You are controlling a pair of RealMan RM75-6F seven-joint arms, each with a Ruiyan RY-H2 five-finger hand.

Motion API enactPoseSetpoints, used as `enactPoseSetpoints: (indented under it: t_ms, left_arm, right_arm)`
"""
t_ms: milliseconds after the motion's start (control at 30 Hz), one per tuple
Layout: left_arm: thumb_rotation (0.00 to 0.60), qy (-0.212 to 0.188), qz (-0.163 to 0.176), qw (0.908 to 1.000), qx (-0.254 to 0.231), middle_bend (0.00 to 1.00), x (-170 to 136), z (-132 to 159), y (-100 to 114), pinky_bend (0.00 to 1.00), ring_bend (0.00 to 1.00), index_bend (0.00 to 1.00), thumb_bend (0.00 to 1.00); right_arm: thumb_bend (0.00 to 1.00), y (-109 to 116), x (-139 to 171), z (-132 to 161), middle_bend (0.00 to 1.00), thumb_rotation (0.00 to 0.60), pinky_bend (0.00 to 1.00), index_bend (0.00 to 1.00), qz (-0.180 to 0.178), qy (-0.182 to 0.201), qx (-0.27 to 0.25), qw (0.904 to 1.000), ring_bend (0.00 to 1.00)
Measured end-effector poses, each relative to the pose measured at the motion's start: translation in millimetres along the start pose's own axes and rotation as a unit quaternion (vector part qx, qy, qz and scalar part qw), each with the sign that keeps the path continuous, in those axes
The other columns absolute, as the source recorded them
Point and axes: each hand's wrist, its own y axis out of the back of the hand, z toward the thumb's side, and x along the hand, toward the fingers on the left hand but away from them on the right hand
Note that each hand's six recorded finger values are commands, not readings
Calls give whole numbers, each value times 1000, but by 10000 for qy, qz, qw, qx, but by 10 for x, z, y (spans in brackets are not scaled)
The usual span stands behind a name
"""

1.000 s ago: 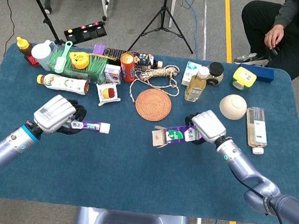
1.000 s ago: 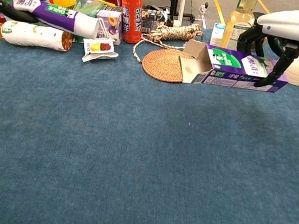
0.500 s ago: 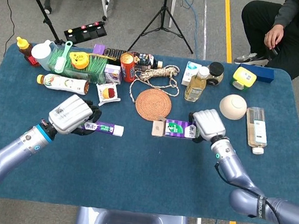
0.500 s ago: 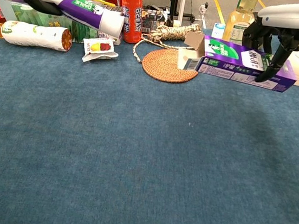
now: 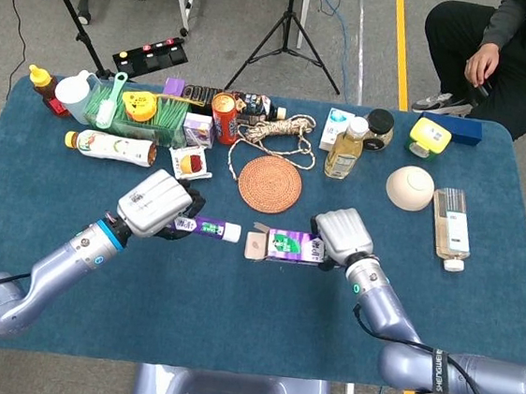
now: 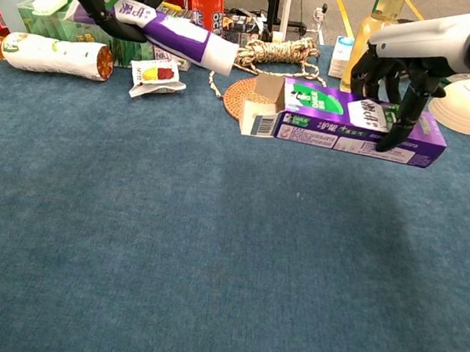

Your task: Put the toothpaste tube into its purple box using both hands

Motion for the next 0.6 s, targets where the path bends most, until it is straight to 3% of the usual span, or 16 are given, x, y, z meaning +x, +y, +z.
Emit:
enactPoseSetpoints:
  t_ms: [600]
  left_arm:
    - [600, -34, -87, 9999, -117, 605, 72, 109, -94, 751, 530, 696, 417]
  right_arm:
    - [377, 48, -50, 109, 792, 600, 769, 664, 45, -65, -149, 9999, 728]
